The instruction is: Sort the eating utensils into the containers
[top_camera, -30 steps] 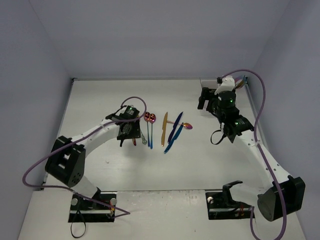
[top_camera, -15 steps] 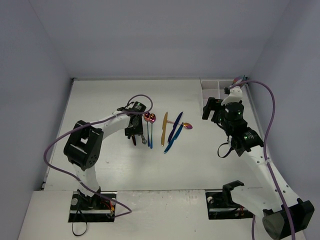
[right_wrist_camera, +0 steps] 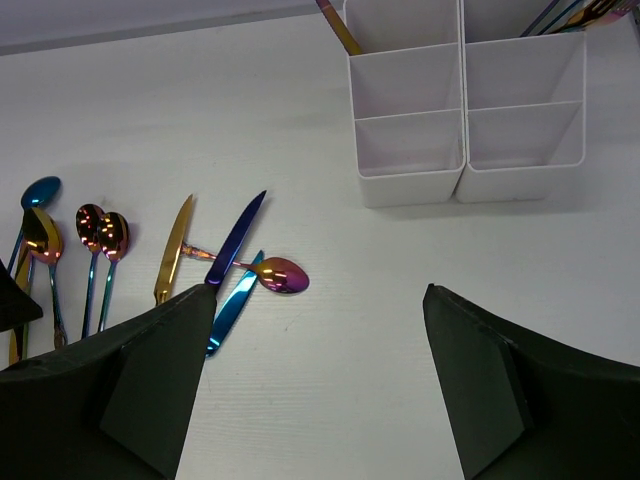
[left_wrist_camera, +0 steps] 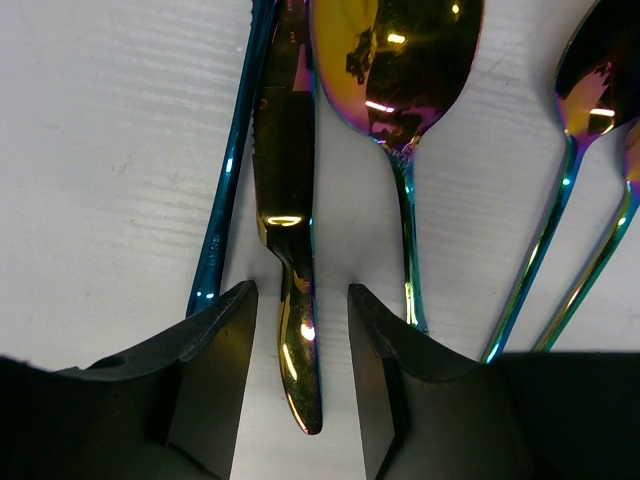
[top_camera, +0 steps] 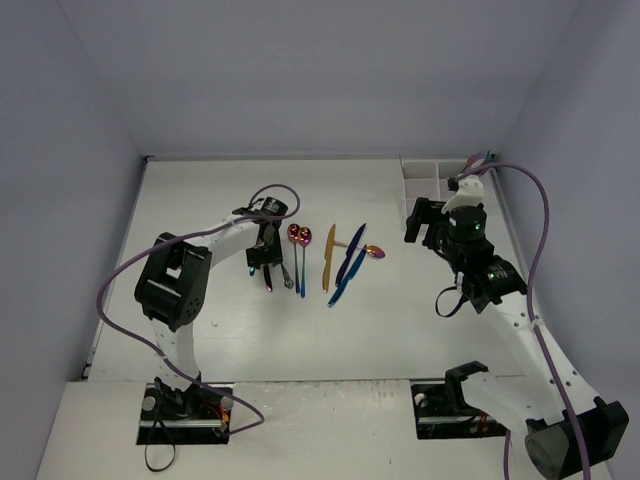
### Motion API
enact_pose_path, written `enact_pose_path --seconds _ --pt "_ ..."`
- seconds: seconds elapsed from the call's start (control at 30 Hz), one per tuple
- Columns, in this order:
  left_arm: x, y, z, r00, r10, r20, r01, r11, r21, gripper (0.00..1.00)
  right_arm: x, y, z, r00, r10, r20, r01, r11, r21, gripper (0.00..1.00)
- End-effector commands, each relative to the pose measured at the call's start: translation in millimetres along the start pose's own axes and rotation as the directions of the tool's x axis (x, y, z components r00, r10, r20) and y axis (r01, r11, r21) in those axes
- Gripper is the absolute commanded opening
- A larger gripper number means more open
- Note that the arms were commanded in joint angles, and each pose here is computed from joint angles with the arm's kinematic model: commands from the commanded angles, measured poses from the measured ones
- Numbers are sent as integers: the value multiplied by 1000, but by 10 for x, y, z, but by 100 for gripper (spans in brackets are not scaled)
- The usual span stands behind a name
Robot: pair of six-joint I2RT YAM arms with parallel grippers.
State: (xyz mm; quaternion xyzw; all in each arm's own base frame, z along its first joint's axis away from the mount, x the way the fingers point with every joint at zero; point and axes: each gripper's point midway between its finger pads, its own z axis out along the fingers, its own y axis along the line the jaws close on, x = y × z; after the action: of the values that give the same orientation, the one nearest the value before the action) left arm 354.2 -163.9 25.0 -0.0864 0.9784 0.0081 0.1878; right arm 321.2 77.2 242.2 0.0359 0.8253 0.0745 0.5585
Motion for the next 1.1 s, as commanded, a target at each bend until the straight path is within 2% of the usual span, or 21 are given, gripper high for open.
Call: enact_pose_path --seconds 0.0,0.1,0.17,0.37,0.53,0.73,0.87,0.97,1.07 --pt "-89 -4 25 1000 9 11 -8 1000 -12 37 -119 39 33 999 13 41 -13 1000 -11 82" --pt "-57 8 51 1000 1 3 -1 1000 -18 34 -131 48 35 999 17 41 -16 1000 -13 82" --pt "-47 29 68 1000 2 3 -1 1000 -28 26 -122 50 43 999 16 37 -16 1000 -14 82" --pt "-34 113 160 1000 16 -5 -16 998 -67 21 -44 90 66 1000 12 13 -11 999 -37 82" --pt "69 180 198 999 29 -29 -31 996 -83 0 -4 154 82 1000 -5 -6 4 997 -74 83" --pt "367 318 63 998 4 -60 -8 997 -72 0 5 362 89 999 -15 -32 9 986 -168 83" --pt "671 406 -72 997 33 -73 -38 997 -62 0 76 577 97 998 -34 -62 18 972 -234 83" --pt "780 418 -220 997 64 -48 -66 997 -40 0 156 744 100 995 -42 -93 14 959 -283 82" --pt "741 354 -448 996 86 27 -86 996 21 0 255 898 122 990 -30 -141 -18 945 -327 82"
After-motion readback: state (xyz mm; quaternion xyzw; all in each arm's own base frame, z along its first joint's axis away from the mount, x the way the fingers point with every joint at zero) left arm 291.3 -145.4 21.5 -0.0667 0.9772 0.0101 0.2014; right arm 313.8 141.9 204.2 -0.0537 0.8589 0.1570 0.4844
